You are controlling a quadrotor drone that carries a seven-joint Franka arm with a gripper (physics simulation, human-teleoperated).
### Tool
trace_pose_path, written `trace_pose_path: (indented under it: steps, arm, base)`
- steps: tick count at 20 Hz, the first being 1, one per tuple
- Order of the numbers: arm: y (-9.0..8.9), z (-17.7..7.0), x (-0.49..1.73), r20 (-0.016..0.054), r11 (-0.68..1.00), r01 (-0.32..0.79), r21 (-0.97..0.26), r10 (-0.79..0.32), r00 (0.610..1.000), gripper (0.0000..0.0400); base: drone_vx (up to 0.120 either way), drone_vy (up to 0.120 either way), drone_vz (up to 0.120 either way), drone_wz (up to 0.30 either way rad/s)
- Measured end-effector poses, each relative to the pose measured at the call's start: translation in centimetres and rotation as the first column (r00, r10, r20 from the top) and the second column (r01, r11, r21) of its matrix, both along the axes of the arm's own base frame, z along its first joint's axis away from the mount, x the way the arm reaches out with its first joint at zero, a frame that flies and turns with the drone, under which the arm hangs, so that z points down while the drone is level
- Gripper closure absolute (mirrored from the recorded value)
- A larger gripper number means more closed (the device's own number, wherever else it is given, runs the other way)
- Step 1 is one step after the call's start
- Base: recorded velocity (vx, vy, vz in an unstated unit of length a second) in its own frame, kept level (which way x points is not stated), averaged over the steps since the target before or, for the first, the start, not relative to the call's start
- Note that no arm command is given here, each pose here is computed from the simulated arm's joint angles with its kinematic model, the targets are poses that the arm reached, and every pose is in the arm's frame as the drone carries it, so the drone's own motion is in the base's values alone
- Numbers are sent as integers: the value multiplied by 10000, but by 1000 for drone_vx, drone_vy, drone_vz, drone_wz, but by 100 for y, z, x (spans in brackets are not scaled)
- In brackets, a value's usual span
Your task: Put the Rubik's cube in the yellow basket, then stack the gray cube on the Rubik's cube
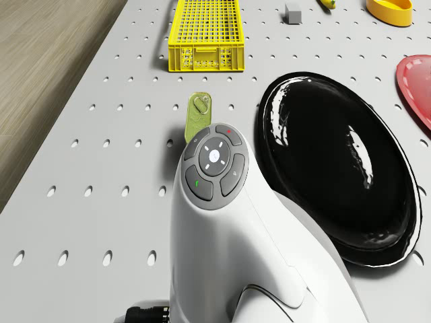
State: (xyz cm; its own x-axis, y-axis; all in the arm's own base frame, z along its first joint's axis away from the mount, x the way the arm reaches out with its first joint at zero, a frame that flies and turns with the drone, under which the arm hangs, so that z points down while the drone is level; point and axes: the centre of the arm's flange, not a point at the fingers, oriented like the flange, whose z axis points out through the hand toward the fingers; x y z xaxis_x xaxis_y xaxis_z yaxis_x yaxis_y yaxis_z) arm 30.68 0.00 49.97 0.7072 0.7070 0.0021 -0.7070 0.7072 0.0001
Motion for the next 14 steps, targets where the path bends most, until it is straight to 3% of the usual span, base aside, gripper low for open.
trace_pose_path:
  steps: [5, 9, 14]
  arm:
    - [0, 162, 3, 1, 10000, -1, 0, 1, 10000, 0]
    - [0, 224, 56, 1, 10000, -2, 0, 2, 10000, 0]
    - [0, 312, 85, 1, 10000, -2, 0, 2, 10000, 0]
  base:
    - [0, 0, 0, 0]
    - [0, 0, 0, 0]
    - [0, 0, 0, 0]
